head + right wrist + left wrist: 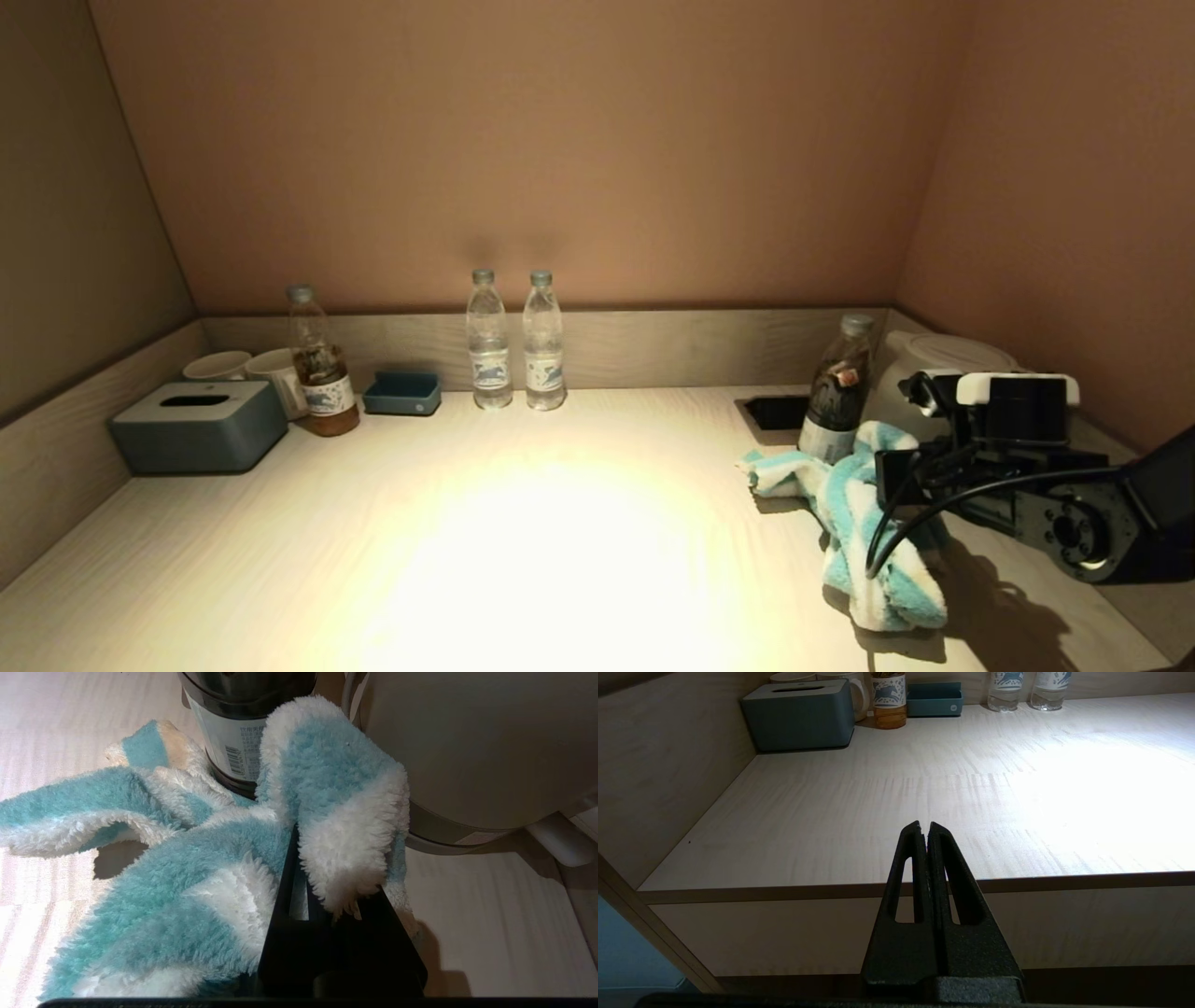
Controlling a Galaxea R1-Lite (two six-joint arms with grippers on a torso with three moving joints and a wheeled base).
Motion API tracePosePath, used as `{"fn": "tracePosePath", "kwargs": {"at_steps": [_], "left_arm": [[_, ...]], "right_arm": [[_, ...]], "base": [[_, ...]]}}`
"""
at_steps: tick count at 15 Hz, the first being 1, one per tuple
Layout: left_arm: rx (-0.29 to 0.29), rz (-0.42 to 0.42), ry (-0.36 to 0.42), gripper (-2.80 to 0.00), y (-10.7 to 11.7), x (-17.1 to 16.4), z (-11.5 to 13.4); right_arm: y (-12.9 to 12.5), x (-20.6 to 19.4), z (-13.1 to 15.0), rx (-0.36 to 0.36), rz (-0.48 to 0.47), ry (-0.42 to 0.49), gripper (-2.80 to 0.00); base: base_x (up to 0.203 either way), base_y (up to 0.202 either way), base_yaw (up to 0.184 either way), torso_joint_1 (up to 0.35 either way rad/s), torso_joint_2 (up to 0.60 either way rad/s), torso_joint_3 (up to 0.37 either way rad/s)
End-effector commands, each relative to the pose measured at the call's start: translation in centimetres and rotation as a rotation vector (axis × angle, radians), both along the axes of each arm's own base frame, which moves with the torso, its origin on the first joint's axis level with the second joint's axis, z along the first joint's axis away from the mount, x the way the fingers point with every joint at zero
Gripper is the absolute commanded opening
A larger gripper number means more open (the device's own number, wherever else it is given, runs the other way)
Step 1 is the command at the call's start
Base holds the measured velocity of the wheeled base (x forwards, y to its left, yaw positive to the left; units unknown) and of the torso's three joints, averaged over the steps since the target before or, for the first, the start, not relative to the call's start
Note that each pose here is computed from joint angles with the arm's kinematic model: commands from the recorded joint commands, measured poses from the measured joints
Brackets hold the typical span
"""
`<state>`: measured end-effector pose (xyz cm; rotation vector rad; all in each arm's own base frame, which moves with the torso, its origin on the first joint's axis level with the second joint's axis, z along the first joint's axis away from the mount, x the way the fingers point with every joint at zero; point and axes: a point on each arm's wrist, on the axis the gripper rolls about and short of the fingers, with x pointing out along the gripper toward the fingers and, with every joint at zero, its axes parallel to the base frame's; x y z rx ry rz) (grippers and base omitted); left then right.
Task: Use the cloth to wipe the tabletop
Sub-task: Sweep the stains on the table
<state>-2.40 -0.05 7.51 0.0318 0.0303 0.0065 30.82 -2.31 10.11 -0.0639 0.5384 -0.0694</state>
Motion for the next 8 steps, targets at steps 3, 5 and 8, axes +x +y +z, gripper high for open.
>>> {"fn": "tracePosePath", "kwargs": {"at_steps": [3,5,8], "left_arm": [[0.0,-0.001,0.0,-2.8,0.0,0.01,0.01],[0.0,0.001,0.0,-2.8,0.0,0.01,0.01],[0.0,0.001,0.0,-2.8,0.0,0.01,0.01]], "right_arm": [[-0.04,0.54,-1.68,0.01,-0.002,0.051,-2.8],[0.02,0.42,-1.93,0.012,0.0,0.061,-2.8],[0.09,-0.33,-1.75,0.014,0.001,0.063,-2.8]], "base": [[0.0,0.0,0.0,0.0,0.0,0.0],[0.0,0.0,0.0,0.0,0.0,0.0],[0.0,0.0,0.0,0.0,0.0,0.0]]}}
